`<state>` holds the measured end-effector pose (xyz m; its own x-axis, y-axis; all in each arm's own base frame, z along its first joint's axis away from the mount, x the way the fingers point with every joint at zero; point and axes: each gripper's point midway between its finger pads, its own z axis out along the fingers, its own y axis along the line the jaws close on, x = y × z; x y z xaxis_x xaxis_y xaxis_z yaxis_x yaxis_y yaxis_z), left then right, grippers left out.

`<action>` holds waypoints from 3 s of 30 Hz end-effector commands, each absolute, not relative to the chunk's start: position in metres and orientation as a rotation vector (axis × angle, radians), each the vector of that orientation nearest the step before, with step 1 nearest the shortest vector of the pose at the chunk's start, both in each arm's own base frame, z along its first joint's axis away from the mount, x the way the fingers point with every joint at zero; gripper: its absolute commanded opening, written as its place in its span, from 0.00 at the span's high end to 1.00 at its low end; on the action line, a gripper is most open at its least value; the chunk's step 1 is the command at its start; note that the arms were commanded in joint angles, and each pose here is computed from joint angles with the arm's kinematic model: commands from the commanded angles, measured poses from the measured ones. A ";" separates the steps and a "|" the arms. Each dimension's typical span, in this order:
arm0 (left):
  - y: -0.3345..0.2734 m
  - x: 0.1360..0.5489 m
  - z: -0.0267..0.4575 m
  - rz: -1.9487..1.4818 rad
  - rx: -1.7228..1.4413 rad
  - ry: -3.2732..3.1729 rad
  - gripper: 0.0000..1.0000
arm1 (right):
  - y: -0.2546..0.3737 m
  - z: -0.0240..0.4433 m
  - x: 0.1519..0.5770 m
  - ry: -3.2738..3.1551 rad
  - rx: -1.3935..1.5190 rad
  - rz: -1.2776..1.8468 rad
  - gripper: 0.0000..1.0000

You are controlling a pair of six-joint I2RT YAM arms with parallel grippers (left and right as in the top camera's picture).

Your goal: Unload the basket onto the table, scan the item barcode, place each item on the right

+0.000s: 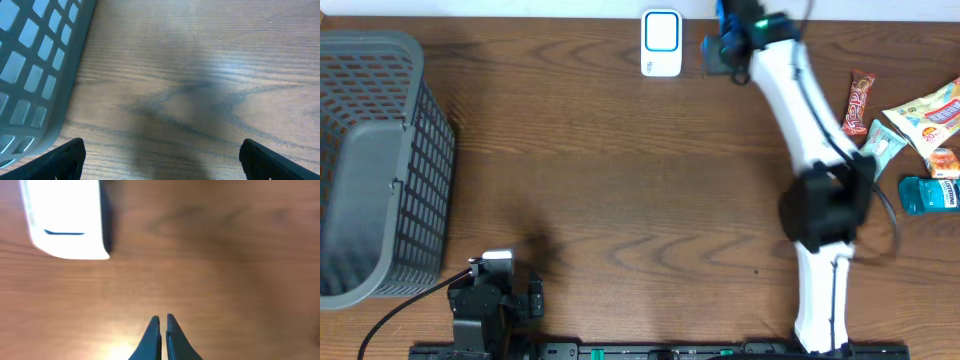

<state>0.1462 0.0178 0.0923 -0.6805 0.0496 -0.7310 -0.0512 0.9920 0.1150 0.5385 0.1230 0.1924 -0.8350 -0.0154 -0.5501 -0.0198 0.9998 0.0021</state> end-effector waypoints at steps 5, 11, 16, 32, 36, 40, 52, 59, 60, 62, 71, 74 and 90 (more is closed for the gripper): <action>0.020 0.143 0.090 0.168 -0.013 2.328 0.02 | 0.099 0.329 0.448 2.434 -0.032 0.016 0.91; 0.020 0.143 0.090 0.168 -0.013 2.328 0.02 | 0.082 0.399 0.355 2.364 -0.048 0.073 0.01; 0.020 0.143 0.090 0.168 -0.013 2.328 0.02 | 0.063 0.426 0.290 2.331 -0.047 0.087 0.01; 0.020 0.143 0.090 0.168 -0.013 2.328 0.02 | 0.012 0.471 0.175 2.128 -0.010 0.035 0.01; 0.020 0.143 0.090 0.167 -0.014 2.328 0.02 | -0.007 0.482 0.167 2.039 0.113 -0.004 0.01; 0.020 0.143 0.090 0.168 -0.013 2.328 0.02 | -0.011 0.481 0.163 1.959 0.174 0.023 0.01; 0.020 0.143 0.090 0.168 -0.013 2.328 0.02 | 0.007 0.410 0.189 1.678 0.089 0.142 0.01; 0.020 0.143 0.090 0.168 -0.013 2.328 0.02 | 0.000 0.346 0.207 1.561 0.101 0.119 0.01; 0.020 0.143 0.090 0.167 -0.014 2.328 0.02 | -0.001 0.338 0.209 1.545 0.103 0.115 0.01; 0.020 0.143 0.090 0.168 -0.013 2.328 0.02 | -0.003 0.326 0.213 1.503 0.105 0.108 0.01; 0.020 0.143 0.090 0.168 -0.013 2.328 0.02 | -0.013 0.279 0.221 1.382 0.121 0.073 0.01; 0.020 0.143 0.090 0.168 -0.013 2.328 0.02 | -0.015 0.262 0.227 1.391 0.127 0.067 0.01; 0.020 0.143 0.090 0.168 -0.013 2.328 0.02 | -0.023 0.162 0.245 1.613 0.177 0.054 0.01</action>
